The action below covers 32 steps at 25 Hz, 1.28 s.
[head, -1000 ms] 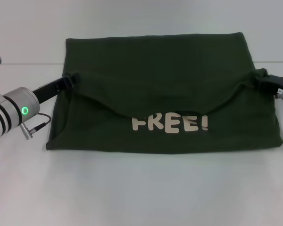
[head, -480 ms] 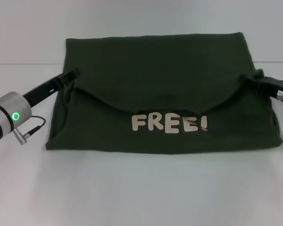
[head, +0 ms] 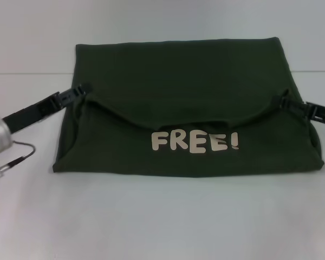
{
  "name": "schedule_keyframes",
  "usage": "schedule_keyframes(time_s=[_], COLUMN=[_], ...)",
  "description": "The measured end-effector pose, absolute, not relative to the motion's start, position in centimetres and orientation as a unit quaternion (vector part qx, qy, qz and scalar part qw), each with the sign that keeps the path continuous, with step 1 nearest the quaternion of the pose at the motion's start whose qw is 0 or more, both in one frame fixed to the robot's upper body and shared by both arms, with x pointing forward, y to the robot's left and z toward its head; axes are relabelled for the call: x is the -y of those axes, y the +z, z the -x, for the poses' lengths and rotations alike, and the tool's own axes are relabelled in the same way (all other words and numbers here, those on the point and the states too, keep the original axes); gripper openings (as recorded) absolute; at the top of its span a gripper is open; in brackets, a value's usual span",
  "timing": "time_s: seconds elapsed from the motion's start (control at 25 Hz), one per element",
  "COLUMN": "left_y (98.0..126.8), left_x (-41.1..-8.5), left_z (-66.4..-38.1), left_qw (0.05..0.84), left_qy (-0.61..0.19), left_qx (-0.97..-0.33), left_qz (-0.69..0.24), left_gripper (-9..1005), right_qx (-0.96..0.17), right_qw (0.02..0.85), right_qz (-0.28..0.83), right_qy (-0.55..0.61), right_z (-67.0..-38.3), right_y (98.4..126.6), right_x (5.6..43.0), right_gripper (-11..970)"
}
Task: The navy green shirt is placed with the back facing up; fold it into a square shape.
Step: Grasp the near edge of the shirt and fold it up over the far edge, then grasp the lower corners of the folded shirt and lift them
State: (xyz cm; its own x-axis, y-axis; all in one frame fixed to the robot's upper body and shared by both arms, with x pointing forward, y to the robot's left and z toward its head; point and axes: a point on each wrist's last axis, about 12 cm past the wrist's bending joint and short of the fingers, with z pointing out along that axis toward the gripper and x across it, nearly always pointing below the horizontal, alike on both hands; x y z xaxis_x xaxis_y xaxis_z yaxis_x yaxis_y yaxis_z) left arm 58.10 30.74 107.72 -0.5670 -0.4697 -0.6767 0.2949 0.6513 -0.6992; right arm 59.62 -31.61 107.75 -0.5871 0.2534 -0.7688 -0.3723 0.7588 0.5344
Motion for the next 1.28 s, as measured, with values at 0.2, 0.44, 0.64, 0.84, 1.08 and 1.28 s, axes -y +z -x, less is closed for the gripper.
schedule_keyframes(time_s=[0.2, 0.44, 0.64, 0.84, 1.08, 1.28], left_y=[109.4, 109.7, 109.5, 109.1, 108.2, 107.8], left_x=[-32.5, -33.3, -34.0, -33.6, -32.5, -32.0], left_z=[-57.1, -57.3, -57.8, -58.0, -58.0, -58.0], left_qw=[0.361, 0.297, 0.302, 0.3, 0.289, 0.286], left_qy=[-0.424, -0.378, -0.339, -0.331, -0.31, -0.299], left_qx=[-0.83, -0.877, -0.891, -0.895, -0.906, -0.91], left_qz=[0.016, -0.004, 0.001, -0.005, -0.026, -0.033], left_gripper=[956, 949, 949, 950, 950, 949], right_qx=[-0.816, -0.767, -0.746, -0.749, -0.747, -0.746], right_qw=[0.427, 0.434, 0.438, 0.428, 0.427, 0.426], right_qz=[0.111, 0.271, 0.315, 0.326, 0.327, 0.327], right_qy=[0.373, 0.386, 0.391, 0.388, 0.391, 0.393], right_z=[-57.2, -53.7, -52.9, -53.1, -53.3, -53.4], right_y=[107.7, 107.0, 106.7, 106.4, 106.4, 106.5], right_x=[32.4, 31.0, 29.8, 29.0, 28.5, 28.4], right_gripper=[908, 907, 906, 906, 905, 904])
